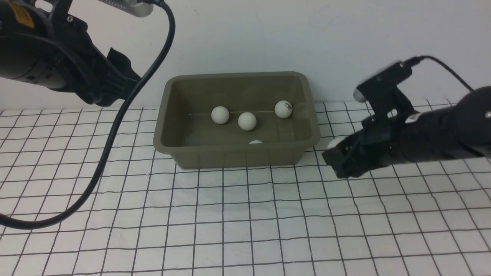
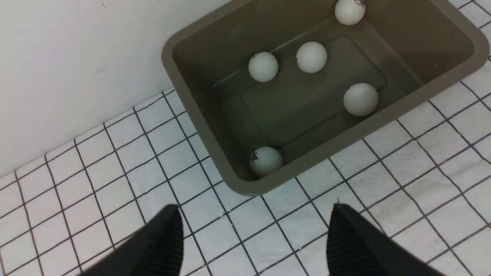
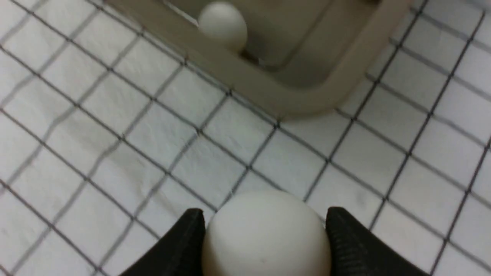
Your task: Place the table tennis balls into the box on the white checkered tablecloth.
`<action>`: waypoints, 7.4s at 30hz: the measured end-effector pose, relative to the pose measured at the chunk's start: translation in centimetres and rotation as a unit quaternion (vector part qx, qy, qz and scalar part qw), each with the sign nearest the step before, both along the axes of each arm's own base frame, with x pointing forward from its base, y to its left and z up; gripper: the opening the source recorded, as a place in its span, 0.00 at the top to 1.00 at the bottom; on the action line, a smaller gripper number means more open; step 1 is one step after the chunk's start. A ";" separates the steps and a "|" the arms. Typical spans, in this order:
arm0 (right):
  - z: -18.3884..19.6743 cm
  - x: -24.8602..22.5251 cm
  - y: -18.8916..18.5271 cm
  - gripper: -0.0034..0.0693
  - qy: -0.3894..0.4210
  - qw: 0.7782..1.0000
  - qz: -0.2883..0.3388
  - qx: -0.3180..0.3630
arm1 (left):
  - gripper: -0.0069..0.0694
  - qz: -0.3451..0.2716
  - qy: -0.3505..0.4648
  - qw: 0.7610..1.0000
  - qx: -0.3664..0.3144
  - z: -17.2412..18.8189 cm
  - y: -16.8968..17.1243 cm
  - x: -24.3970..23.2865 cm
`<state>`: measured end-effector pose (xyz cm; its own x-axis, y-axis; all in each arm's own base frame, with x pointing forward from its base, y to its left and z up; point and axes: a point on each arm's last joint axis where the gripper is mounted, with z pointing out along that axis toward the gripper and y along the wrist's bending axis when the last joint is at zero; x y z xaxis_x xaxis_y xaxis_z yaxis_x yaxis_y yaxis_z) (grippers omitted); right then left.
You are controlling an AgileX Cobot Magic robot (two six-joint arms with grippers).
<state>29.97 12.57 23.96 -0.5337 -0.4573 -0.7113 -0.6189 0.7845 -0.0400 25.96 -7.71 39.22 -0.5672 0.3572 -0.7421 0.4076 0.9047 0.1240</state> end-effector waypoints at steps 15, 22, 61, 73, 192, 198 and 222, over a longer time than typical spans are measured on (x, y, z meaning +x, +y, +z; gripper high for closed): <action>0.0 11.2 6.9 0.46 -0.027 0.995 0.063 0.075 | 0.32 0.000 -0.008 1.000 -0.002 0.1 0.0 0.1; -1.8 12.8 7.8 0.29 -0.007 0.994 0.079 0.077 | 0.32 0.000 -0.008 1.000 -0.002 0.1 0.0 0.1; 19.2 -14.7 -9.7 0.29 -0.174 0.976 -0.133 -0.014 | 0.32 0.001 -0.020 1.000 -0.007 0.3 -0.1 0.2; 5.2 -18.1 -9.9 0.30 -0.175 0.971 -0.156 0.048 | 0.32 0.001 -0.022 1.000 -0.007 0.3 -0.1 0.3; -5.3 -24.8 -12.0 0.30 -0.250 0.927 -0.277 0.044 | 0.32 -0.071 -0.217 0.972 -0.051 8.3 1.7 -9.6; -5.3 -24.8 -12.0 0.30 -0.250 0.927 -0.277 0.044 | 0.32 0.013 -0.173 0.981 -0.080 8.7 4.7 -15.3; -5.3 -24.8 -12.0 0.30 -0.250 0.927 -0.277 0.044 | 0.32 0.316 -0.289 0.900 -0.083 -13.7 9.3 -19.9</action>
<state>5.14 0.54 18.63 -0.2638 -0.1411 -0.9542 -0.0424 0.9900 -0.1347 6.08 1.57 25.50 -0.1206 -0.0438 -0.9917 -0.2847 0.9586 -0.0078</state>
